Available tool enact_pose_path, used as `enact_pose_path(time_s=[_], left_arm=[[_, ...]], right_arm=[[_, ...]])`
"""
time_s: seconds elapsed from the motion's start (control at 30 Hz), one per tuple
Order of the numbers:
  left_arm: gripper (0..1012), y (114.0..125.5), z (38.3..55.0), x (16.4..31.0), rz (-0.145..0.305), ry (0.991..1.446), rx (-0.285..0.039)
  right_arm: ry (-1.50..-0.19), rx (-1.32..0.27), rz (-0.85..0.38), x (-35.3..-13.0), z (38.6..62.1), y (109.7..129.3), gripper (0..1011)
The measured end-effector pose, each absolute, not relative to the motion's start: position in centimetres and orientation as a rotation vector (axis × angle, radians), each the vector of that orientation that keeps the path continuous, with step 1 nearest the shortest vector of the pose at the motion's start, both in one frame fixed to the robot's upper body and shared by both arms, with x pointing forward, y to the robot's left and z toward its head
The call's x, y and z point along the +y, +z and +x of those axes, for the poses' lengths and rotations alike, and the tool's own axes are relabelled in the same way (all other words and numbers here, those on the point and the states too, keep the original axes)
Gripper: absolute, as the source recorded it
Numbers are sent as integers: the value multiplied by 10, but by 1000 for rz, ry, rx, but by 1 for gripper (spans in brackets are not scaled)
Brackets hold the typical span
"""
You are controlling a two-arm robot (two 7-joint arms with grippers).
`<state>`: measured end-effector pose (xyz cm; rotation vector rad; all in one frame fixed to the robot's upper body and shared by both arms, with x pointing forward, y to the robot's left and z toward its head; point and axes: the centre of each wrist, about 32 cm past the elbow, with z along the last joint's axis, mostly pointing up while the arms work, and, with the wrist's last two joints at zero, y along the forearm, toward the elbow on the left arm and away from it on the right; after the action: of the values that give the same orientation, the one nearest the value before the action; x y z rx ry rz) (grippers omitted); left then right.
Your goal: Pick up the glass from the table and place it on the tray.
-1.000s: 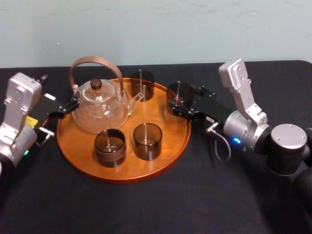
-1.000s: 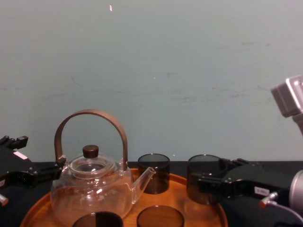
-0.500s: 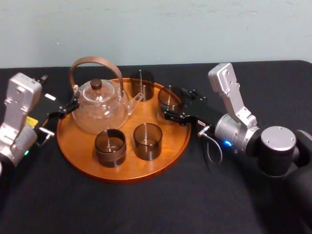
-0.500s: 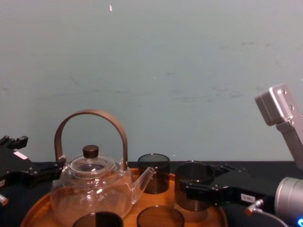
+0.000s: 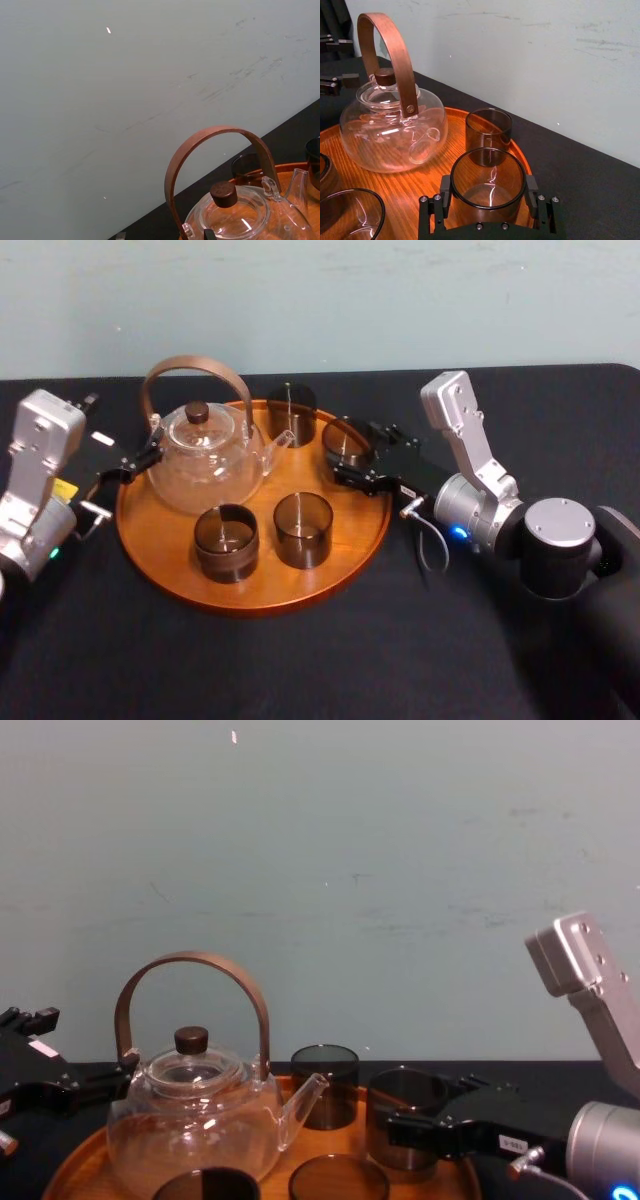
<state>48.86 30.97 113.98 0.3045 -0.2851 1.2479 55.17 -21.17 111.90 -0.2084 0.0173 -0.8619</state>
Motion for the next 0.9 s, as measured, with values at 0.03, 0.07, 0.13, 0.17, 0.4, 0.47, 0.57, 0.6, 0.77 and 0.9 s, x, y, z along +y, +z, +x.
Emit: enact_pose_path(time_s=[0.03,0.07,0.13,0.17,0.4,0.47,0.57,0.6,0.77,0.9], left_arm=[[1010,1140,489,310,305,1248,-285],[1010,1140,489,310,305,1248,-285],[1010,1140,489,310,305,1248,-285],[1010,1140,489,310,305,1248,-285],[1009,1140,489,310,304,1248,-285],[1009,1140,489,310,305,1248,-285],[1010,1140,489,310,305,1248,-285],[1010,1140,489,310,304,1248,-285],[1009,1140,489,310,305,1248,-285],[1010,1140,489,310,304,1248,-285]], right_arm=[[-862,18,-209,-212,552,1119,883],[-862,19,-209,-211,552,1118,883],[-861,20,-210,-210,553,1118,883],[-860,20,-210,-210,554,1117,883],[-854,23,-213,-207,555,1115,883],[-851,24,-214,-206,556,1114,883],[-847,25,-214,-205,557,1113,883],[-846,26,-214,-205,557,1113,883],[-839,26,-218,-204,557,1112,883],[-836,23,-225,-203,557,1112,883]])
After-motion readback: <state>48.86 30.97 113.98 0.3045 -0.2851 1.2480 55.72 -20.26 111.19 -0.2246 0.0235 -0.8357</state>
